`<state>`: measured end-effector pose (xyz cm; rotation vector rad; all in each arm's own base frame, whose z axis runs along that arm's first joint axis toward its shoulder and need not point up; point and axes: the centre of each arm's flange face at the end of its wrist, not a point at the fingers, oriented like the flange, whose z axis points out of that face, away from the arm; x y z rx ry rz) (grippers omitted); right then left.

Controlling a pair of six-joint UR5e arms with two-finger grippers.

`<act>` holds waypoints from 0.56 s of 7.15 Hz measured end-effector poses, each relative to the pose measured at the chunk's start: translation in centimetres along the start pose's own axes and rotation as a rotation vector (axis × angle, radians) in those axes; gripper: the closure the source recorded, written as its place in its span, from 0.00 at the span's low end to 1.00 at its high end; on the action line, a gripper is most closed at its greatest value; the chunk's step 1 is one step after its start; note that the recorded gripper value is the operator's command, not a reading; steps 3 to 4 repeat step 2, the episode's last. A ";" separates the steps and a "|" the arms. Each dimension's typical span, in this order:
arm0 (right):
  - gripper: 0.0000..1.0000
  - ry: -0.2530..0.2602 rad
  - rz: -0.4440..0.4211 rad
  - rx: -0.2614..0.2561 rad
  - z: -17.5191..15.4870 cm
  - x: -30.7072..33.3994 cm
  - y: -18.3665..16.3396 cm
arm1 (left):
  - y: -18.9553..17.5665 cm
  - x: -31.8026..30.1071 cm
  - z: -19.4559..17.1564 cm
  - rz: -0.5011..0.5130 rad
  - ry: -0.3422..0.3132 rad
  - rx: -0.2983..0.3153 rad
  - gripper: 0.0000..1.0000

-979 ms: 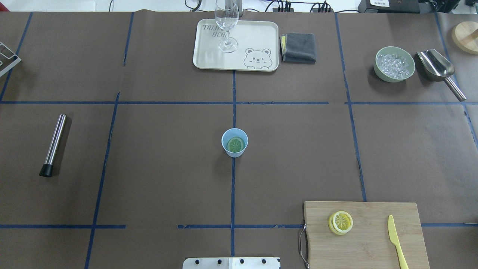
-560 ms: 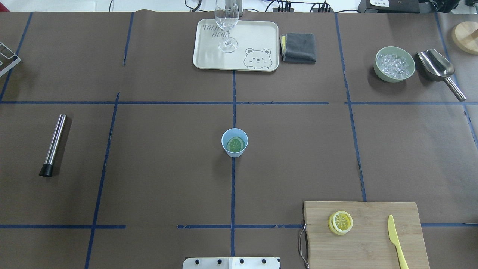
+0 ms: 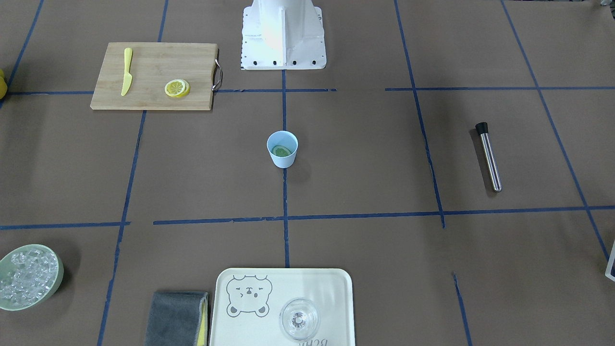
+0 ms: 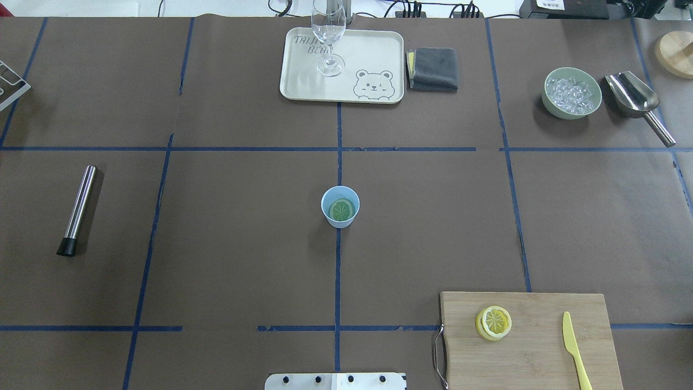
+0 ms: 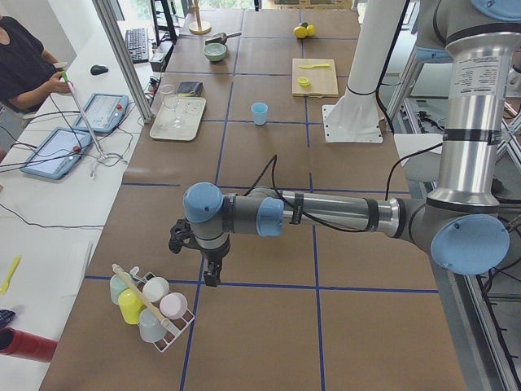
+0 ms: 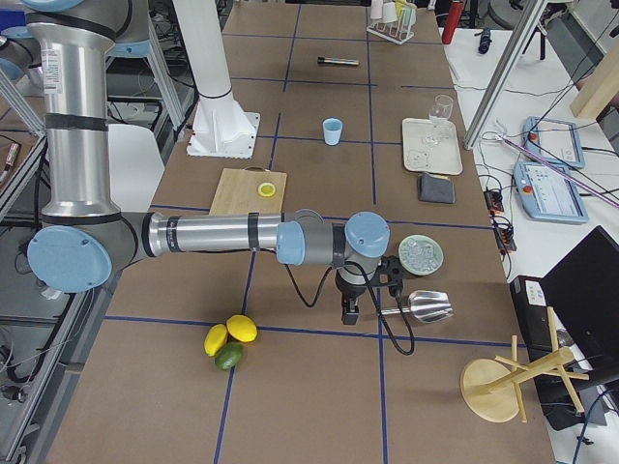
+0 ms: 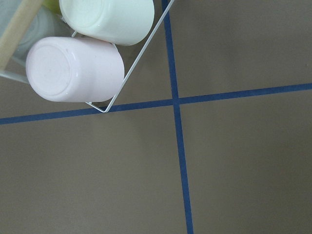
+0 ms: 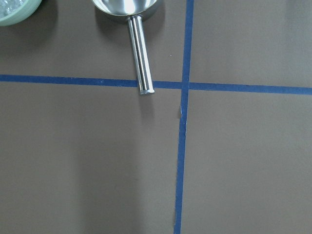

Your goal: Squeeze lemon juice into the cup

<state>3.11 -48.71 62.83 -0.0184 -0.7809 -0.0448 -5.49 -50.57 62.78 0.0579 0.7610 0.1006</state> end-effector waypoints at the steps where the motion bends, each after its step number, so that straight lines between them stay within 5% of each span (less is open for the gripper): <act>1: 0.00 -0.001 0.001 -0.001 0.0 0.0 0.0 | 0.2 0.0 0.0 -0.010 0.000 -0.011 0.00; 4: 0.00 -0.001 0.002 -0.002 0.1 0.1 0.0 | 0.0 0.1 -0.2 -0.029 0.000 -0.032 0.00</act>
